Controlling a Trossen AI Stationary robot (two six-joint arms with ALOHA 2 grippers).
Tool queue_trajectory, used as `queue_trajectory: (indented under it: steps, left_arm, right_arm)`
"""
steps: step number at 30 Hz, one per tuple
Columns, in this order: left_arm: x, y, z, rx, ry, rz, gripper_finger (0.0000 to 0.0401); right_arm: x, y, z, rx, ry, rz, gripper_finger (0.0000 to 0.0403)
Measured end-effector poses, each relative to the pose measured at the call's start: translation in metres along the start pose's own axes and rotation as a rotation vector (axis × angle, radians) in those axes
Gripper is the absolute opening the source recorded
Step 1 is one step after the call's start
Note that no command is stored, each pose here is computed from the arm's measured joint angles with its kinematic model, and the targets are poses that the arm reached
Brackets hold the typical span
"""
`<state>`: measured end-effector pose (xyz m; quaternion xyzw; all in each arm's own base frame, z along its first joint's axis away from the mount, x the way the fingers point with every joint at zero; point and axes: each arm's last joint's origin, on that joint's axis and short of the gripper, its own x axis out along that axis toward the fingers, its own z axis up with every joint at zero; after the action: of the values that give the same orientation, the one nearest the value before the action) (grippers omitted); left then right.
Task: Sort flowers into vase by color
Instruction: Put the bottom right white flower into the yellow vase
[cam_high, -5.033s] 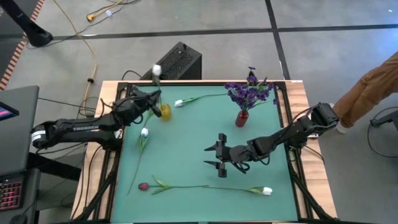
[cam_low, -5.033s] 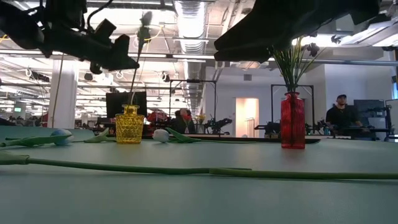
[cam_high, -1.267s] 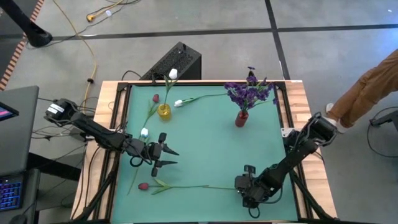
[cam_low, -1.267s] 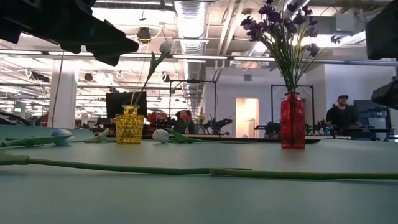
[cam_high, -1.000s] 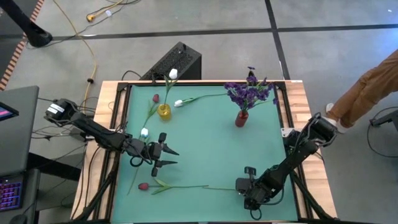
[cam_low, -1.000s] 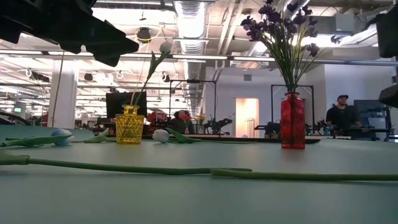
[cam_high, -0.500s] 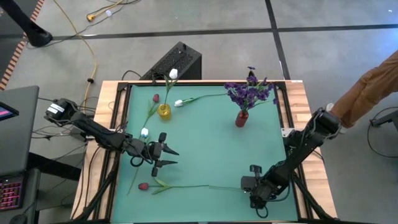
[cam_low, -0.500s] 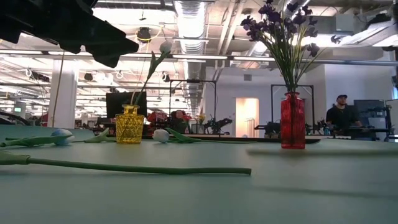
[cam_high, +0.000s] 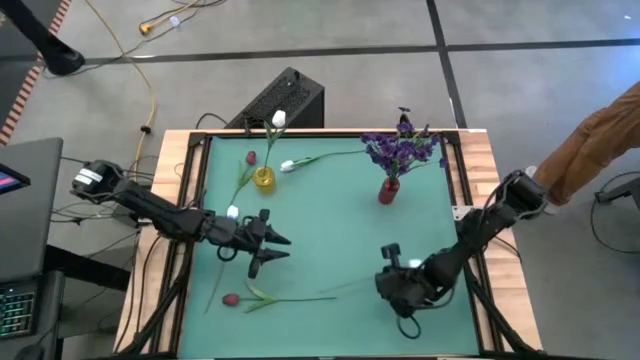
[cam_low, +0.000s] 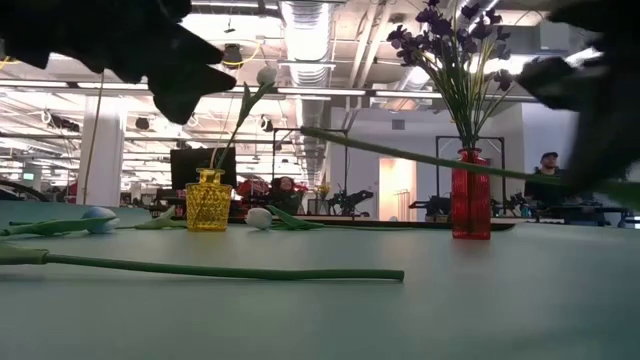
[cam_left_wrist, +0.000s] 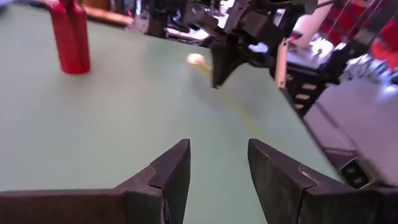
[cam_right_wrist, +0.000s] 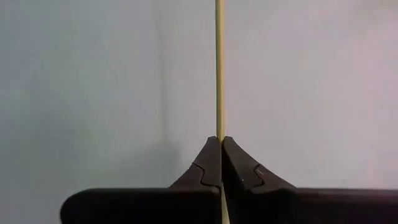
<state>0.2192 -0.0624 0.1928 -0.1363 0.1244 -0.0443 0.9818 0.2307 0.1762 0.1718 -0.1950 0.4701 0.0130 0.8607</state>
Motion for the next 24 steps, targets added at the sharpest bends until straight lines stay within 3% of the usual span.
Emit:
queue_trajectory:
  steps: [6,12,20,24]
  left_arm:
    - [0.004,0.012,0.010,-0.197,0.006,-0.004,0.0149]
    - [0.004,0.024,0.008,-0.349,0.033,0.053,0.0149]
    - [0.004,0.024,0.007,-0.465,0.058,0.042,0.0149]
    - [0.004,0.023,0.006,-0.512,0.059,0.042,0.0149]
  right_arm:
    - [0.011,-0.022,0.016,-0.284,-0.076,-0.112,0.0025]
    - [0.014,-0.041,0.040,-0.538,-0.191,-0.323,0.0025]
    - [0.021,-0.071,0.068,-0.739,-0.284,-0.519,0.0023]
    - [0.027,-0.080,0.072,-0.846,-0.297,-0.545,0.0025]
